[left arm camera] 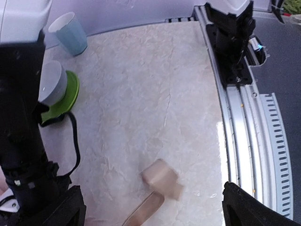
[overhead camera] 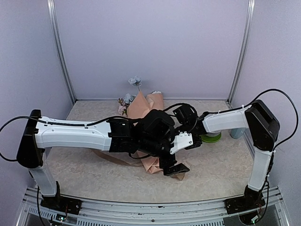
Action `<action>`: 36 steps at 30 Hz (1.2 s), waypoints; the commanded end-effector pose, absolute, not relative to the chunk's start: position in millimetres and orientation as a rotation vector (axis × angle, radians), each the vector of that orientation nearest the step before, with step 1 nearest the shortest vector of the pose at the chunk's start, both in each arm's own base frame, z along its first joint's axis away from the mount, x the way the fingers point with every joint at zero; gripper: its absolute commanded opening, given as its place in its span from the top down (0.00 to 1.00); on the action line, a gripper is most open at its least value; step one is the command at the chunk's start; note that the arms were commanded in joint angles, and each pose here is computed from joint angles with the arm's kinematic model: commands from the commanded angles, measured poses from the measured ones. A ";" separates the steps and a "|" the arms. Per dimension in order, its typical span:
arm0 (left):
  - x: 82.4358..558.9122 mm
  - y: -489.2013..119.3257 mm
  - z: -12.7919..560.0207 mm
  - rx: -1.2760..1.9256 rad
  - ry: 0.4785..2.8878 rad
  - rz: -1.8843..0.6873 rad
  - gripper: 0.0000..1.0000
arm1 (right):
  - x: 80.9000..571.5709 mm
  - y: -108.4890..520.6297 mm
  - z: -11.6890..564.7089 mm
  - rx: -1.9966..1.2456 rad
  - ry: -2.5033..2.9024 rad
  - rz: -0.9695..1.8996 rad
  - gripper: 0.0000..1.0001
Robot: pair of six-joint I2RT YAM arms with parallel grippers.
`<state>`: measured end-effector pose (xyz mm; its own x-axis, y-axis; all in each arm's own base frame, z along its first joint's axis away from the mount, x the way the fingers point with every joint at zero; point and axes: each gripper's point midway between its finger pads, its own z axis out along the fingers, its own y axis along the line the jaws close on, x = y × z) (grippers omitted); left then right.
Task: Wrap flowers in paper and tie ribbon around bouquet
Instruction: Place the ribbon at the center of the board.
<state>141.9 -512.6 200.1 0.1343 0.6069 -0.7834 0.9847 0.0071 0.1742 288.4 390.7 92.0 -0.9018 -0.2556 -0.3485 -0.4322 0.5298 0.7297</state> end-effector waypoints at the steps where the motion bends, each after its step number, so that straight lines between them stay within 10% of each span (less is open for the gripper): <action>1: 148.6 -505.0 171.6 1.686 1.683 -0.521 0.03 | 289.9 395.3 107.0 -0.644 2.455 1.338 1.00; 8: 151.4 -495.9 185.2 1.609 1.782 -0.495 0.01 | 287.8 398.1 108.7 -0.646 2.452 1.328 1.00; 13: 258.4 -392.8 221.4 0.946 2.117 -0.479 0.05 | 280.4 406.2 111.0 -0.687 2.446 1.322 1.00; 18: 329.3 -257.5 167.2 0.495 2.391 -0.311 0.56 | 269.4 411.0 108.8 -0.696 2.438 1.376 1.00; 20: 335.6 -231.3 145.2 0.465 2.458 -0.277 0.62 | 264.5 412.3 110.9 -0.707 2.429 1.398 1.00; 30: 344.9 -207.3 57.6 0.543 2.664 -0.075 0.24 | 252.4 404.9 116.2 -0.711 2.398 1.420 1.00; 36: 338.6 -213.9 15.3 0.606 2.779 -0.091 0.19 | 244.3 400.4 114.7 -0.714 2.402 1.435 1.00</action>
